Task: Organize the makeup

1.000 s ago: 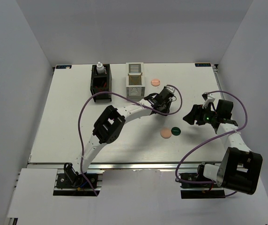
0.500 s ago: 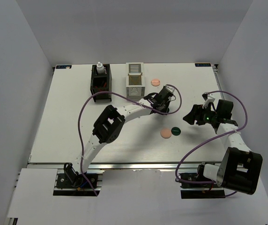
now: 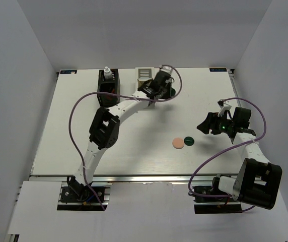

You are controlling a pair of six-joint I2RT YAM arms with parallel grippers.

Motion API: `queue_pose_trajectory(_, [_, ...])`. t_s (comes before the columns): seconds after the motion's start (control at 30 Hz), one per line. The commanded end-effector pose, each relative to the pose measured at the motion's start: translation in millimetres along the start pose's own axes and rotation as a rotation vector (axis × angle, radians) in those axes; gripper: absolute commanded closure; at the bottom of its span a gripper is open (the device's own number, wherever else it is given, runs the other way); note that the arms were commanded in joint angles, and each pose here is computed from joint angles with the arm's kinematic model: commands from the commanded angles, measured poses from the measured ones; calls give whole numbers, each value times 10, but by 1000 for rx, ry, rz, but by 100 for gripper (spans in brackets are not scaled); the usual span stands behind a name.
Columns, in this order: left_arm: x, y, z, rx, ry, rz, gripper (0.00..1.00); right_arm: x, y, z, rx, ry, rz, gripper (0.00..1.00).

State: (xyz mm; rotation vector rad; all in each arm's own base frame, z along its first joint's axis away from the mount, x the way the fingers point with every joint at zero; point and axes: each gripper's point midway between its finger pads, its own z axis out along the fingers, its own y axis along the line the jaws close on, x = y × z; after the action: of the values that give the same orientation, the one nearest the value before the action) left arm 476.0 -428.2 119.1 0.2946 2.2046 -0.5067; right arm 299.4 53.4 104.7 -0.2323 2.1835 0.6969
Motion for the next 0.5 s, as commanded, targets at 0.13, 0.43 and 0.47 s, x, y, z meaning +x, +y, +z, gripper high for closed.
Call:
queue_pose_trajectory(0.13, [-1698,455,-739,-42,-410,-162,100,-71,44,-34,-14,-34,-13,30])
queue_pose_trajectory(0.43, [-1891,1243,-535,-230,-480,-231,100,-67,48,-38,-14,-35,-14,30])
queue_pose_trajectory(0.47, [-1905,1292,-518,-237,-480,-230,100,-70,46,-38,-12,-36,-13,30])
